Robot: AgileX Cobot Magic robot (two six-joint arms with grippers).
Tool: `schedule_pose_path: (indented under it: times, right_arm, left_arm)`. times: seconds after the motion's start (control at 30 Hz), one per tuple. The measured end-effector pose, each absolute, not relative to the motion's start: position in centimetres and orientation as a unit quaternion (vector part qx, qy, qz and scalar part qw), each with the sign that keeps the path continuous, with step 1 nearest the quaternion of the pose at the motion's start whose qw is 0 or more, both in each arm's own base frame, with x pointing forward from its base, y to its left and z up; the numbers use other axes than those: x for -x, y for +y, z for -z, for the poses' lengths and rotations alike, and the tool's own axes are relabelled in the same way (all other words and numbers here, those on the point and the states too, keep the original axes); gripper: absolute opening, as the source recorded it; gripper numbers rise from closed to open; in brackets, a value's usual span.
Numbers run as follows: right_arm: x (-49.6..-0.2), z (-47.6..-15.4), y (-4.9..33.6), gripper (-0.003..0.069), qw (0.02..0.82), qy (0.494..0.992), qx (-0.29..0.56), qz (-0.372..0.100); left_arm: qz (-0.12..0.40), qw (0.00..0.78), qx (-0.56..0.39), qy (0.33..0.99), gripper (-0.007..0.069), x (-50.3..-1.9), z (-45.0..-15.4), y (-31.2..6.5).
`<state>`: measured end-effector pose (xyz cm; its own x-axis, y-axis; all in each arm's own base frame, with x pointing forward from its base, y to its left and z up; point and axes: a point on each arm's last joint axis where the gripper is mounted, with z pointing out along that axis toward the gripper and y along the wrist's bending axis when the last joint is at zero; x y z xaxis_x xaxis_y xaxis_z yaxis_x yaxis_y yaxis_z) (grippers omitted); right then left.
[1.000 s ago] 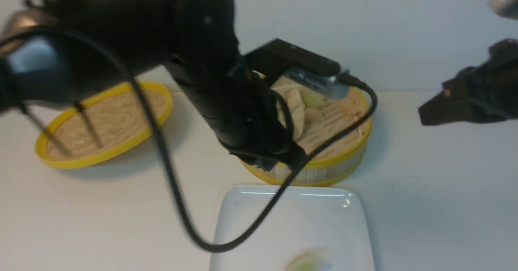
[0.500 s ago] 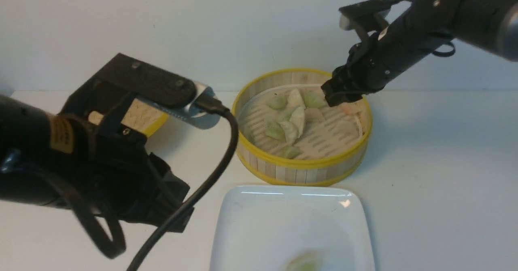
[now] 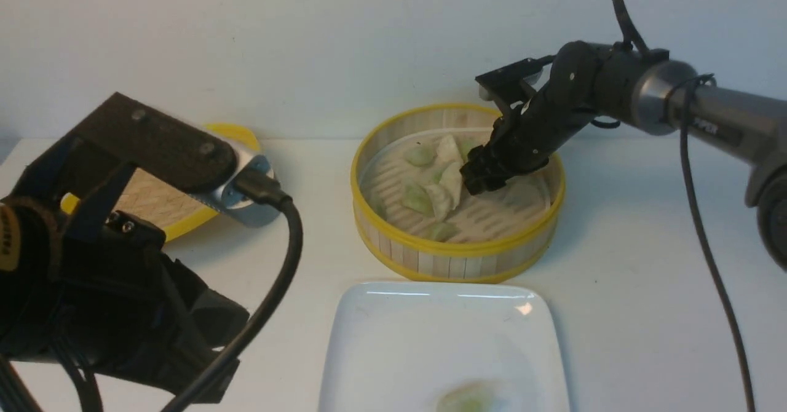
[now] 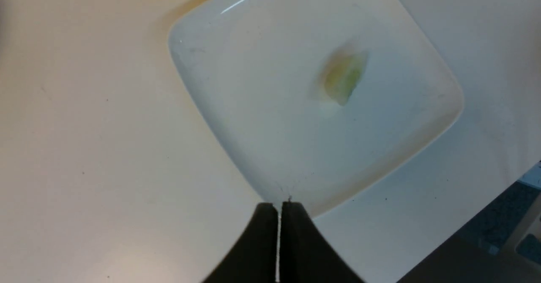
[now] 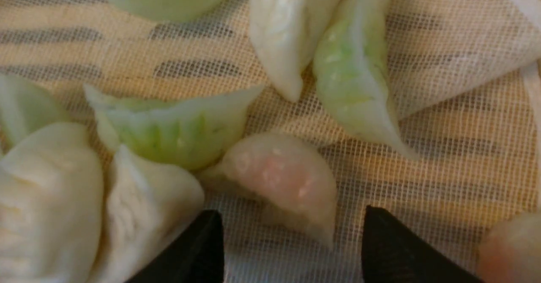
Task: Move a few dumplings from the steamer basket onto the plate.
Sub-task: Use the right arm to grab a dumpling from inside the steamer, then use the right arm to put the dumpling into the plate
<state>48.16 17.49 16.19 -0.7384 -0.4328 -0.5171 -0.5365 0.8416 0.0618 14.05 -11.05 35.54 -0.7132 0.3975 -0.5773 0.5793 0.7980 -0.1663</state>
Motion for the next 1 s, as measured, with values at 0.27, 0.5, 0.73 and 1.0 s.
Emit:
schedule_pose_path:
  times: [0.27,0.5,0.73,1.0]
  right_arm:
    - [-48.6,-15.8,17.8,0.0169,0.267,0.923,0.257,-0.105]
    - [-46.8,-20.5,17.1,0.0125,0.239,0.933,0.25,-0.1]
    - [-41.9,-30.4,15.6,0.0125,0.225,0.937,0.245,-0.104]
    - [-34.4,-37.9,14.4,0.0125,0.268,0.922,0.24,-0.142]
  left_arm:
    - [0.152,0.262,-0.274,0.913,-0.0006,-14.0,-35.4,-10.8]
    - [0.148,0.257,-0.276,0.914,-0.0006,-14.0,-35.3,-10.7]
    - [0.154,0.28,-0.272,0.908,-0.0006,-14.3,-35.6,-10.9]
    - [0.161,0.306,-0.267,0.899,-0.0006,-14.7,-35.9,-11.1]
